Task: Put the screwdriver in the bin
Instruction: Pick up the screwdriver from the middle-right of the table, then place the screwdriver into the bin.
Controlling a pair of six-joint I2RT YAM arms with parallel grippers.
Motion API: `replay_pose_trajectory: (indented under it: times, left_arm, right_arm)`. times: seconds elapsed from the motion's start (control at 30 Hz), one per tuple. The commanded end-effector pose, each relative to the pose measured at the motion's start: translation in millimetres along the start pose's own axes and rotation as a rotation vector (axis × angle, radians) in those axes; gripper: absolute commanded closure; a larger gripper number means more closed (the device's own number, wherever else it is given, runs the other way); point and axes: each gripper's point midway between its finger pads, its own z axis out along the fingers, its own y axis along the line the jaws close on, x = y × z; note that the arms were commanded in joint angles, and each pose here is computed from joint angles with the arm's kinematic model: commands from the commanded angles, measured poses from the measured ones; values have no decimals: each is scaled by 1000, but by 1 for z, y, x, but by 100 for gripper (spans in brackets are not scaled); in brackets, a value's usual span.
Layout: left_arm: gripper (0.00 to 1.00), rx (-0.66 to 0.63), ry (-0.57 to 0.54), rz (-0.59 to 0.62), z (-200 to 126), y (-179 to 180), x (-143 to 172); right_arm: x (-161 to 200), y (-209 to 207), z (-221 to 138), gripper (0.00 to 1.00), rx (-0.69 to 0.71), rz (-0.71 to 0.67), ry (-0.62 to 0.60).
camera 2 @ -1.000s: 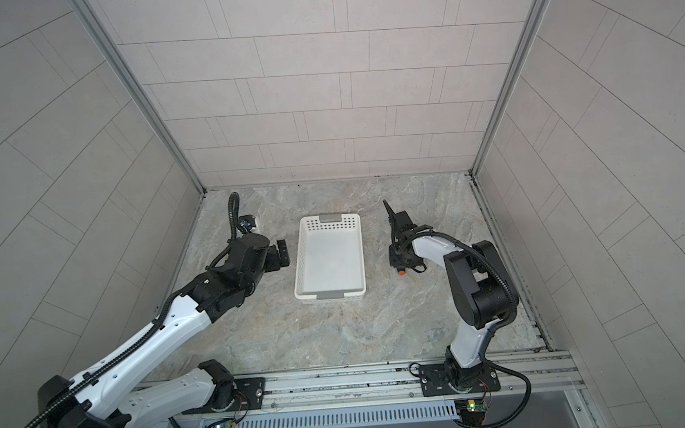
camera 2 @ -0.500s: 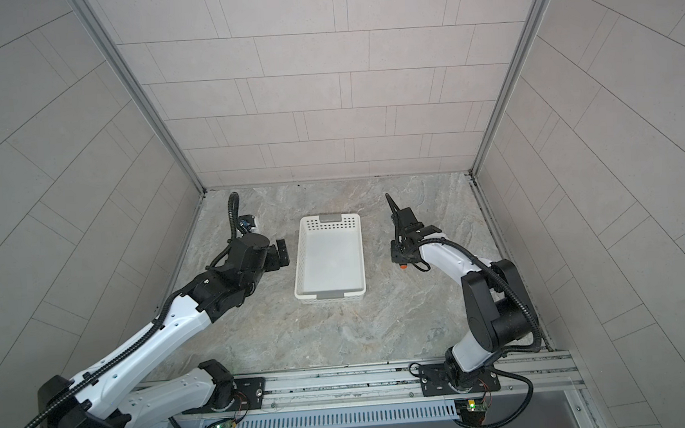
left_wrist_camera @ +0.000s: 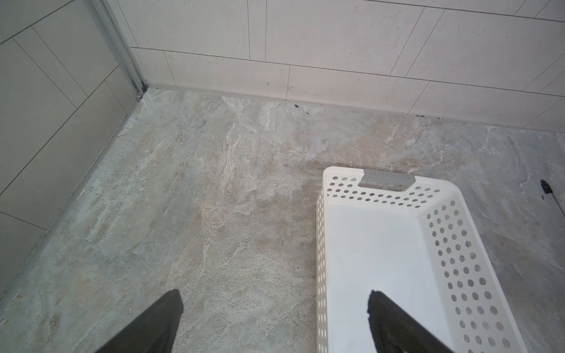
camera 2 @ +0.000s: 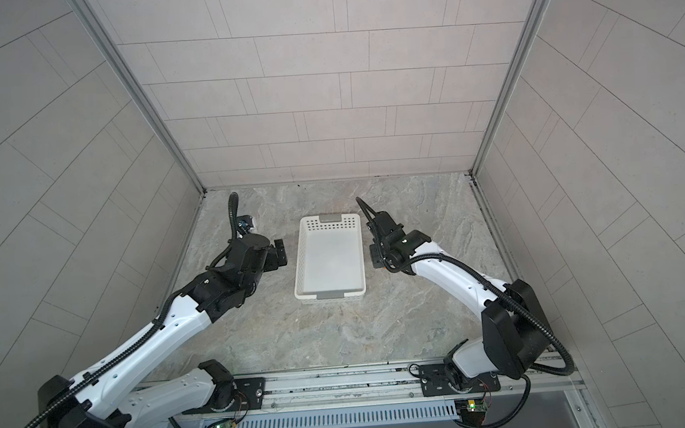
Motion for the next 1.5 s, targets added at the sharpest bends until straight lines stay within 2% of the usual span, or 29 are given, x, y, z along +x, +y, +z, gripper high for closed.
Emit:
replay_pose_trajectory:
  times: [0.0, 0.1, 0.23, 0.47, 0.73, 1.0, 1.47]
  left_arm:
    - [0, -55, -10, -7, 0, 11, 2]
    - [0, -65, -17, -10, -1, 14, 1]
    - [0, -87, -36, -32, -4, 21, -1]
    - [0, -105, -126, -100, -23, 42, -10]
    - [0, -97, -116, -97, -23, 39, -11]
    - [0, -96, -108, -88, -22, 37, -11]
    - [0, -104, -108, -81, -21, 38, -10]
  right_arm:
    - [-15, 32, -20, 92, -22, -54, -54]
    - [-16, 65, -24, 92, -65, -114, -47]
    - [-13, 98, -8, 92, -99, -159, 5]
    - [-8, 120, 38, 92, -59, -187, 78]
    - [-7, 127, 79, 92, 15, -201, 128]
    - [-1, 117, 102, 88, 72, -204, 158]
    - [11, 106, 122, 72, 78, -181, 194]
